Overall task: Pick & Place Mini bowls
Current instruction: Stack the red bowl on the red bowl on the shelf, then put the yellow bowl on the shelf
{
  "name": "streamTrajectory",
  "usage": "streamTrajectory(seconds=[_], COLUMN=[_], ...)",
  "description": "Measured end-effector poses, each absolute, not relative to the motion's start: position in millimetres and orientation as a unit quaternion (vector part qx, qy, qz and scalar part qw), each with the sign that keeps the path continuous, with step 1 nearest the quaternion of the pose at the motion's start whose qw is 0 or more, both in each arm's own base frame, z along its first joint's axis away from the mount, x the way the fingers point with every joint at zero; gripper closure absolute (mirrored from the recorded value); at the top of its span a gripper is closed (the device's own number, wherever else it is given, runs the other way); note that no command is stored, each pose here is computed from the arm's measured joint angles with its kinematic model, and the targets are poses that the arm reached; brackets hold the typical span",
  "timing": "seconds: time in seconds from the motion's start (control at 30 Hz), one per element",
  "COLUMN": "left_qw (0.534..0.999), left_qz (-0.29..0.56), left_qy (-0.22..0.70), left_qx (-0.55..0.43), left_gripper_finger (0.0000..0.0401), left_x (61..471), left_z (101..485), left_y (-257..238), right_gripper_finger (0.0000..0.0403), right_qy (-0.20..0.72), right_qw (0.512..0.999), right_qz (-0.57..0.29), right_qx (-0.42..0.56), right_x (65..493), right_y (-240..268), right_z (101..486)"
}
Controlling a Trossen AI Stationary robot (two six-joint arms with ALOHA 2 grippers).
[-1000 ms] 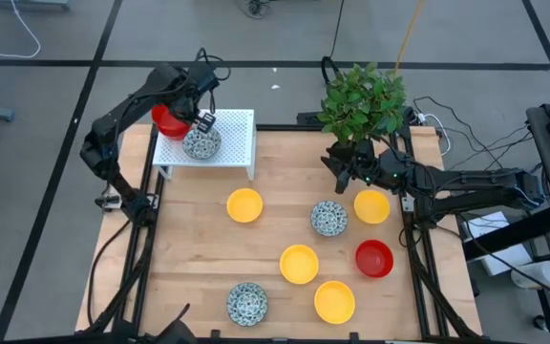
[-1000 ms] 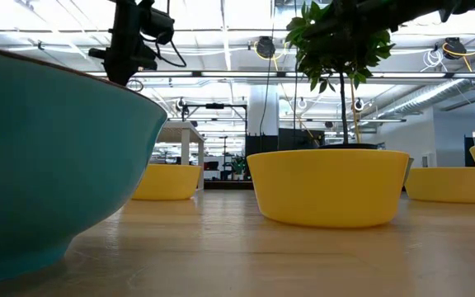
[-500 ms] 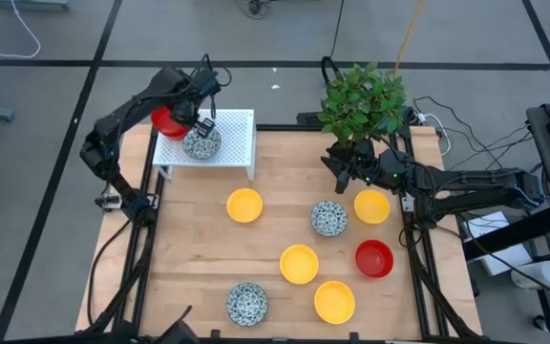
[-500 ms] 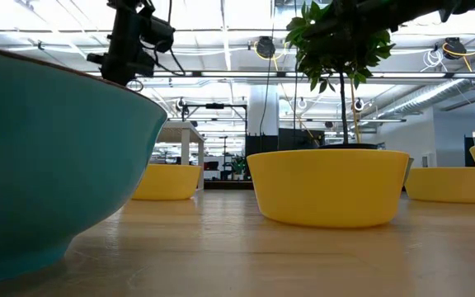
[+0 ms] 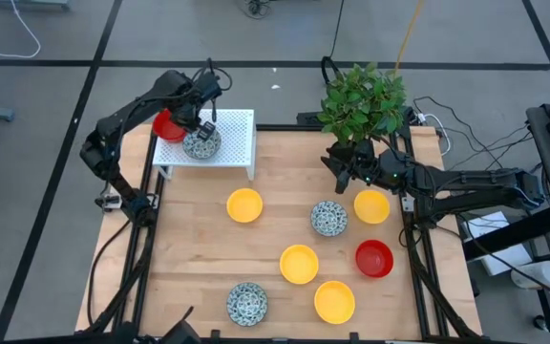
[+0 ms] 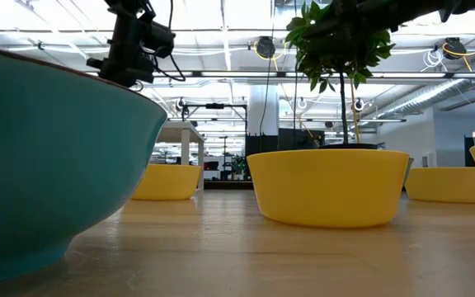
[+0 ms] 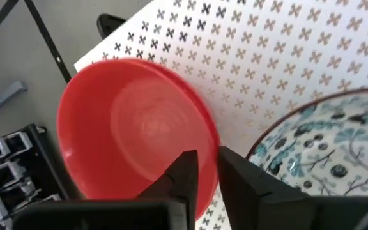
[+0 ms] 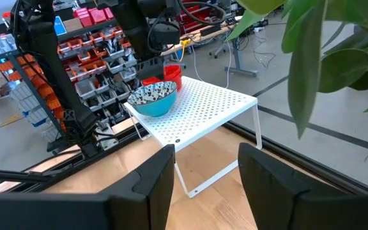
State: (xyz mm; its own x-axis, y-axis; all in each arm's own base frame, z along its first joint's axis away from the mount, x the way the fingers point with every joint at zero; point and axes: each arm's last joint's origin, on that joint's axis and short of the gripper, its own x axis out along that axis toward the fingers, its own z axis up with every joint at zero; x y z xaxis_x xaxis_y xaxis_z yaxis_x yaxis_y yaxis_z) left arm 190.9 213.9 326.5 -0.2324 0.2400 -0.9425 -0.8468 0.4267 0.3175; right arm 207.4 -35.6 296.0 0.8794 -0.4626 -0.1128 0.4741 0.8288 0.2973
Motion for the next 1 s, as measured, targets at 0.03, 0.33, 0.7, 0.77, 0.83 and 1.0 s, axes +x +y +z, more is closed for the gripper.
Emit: streamTrajectory(seconds=[0.03,0.33,0.7,0.77,0.83,1.0], left_qw=[0.572,0.589,0.681,0.705,0.729,0.805], left_qz=[0.478,0.440,0.417,0.413,0.408,0.359], left_qy=[0.621,0.639,0.537,0.507,0.474,0.371], left_qx=[-0.243,-0.226,-0.272,-0.275,-0.279,-0.292], left_gripper_finger=[0.0329,0.0265,0.0260,0.0268,0.0276,0.0291], left_x=[191,191,189,190,189,197], left_z=[327,334,391,404,414,437], left_y=[214,212,187,178,169,150], right_gripper_finger=[0.0243,0.0243,0.0243,0.0243,0.0243,0.0243], right_qy=[0.018,0.023,0.046,0.061,0.077,0.106], right_qw=[0.956,0.971,0.975,0.978,0.980,0.987], right_qz=[-0.245,-0.185,-0.165,-0.150,-0.132,-0.075], right_qx=[0.160,0.151,0.139,0.132,0.123,0.097], right_x=[207,209,224,233,244,270], right_y=[-36,-34,-36,-36,-37,-37], right_z=[296,297,303,306,307,307])
